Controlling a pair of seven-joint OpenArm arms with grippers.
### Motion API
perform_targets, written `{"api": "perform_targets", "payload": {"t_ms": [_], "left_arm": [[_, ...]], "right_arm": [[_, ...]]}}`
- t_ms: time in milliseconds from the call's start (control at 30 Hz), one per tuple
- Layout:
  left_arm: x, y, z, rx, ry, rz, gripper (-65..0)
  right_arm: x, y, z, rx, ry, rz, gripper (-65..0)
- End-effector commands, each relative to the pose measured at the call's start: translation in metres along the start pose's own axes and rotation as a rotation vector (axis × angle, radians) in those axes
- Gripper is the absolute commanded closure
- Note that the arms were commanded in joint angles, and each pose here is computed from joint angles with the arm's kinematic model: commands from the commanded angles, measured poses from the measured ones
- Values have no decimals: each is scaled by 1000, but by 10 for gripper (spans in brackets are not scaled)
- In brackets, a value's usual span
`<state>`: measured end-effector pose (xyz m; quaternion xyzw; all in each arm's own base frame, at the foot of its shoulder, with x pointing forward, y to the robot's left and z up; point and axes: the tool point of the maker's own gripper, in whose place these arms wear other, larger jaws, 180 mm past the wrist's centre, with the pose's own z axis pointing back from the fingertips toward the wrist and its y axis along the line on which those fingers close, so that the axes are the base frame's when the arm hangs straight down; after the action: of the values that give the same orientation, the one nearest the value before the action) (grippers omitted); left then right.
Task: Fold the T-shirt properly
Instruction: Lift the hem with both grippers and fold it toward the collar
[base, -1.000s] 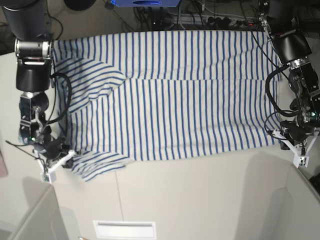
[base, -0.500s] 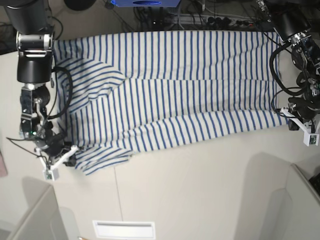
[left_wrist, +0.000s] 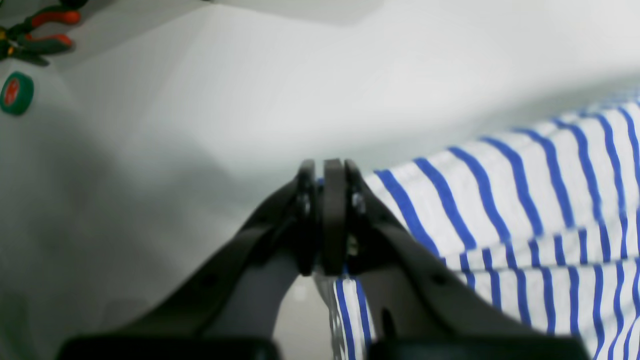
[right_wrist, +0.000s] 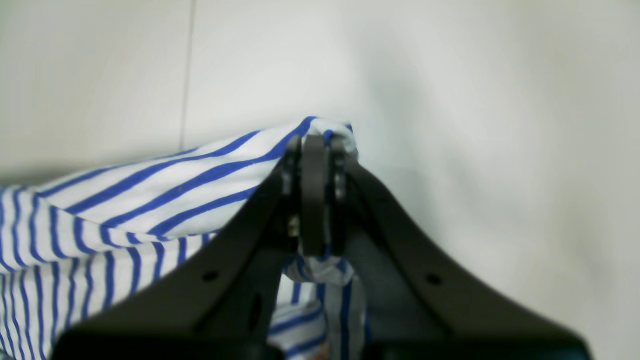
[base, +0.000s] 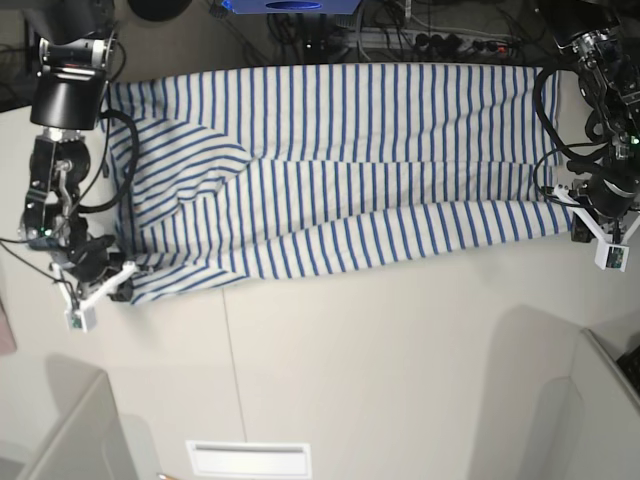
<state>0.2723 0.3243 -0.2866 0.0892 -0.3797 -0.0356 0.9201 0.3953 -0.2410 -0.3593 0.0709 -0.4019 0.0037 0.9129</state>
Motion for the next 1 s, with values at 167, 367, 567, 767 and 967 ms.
{"api": "perform_targets", "payload": {"t_ms": [167,367,567,767,967], "left_arm": [[-4,5,6,15,3,-26,0],[-14,3,8,13,28,-35,0],[-16,20,15,55,25,-16,0],[-36,16,18,28,79,-84,0],[-46,14,20,20,102,-88,0]], "right_arm": [[17,-12,29,-36,-61,10,0],[-1,-4,38,-29,-39,36,0],[-12,2,42,-22,10,46,0],[-10,-1,63,5,-7,-69,0],[-8,9,77,34,-15,-59,0]]}}
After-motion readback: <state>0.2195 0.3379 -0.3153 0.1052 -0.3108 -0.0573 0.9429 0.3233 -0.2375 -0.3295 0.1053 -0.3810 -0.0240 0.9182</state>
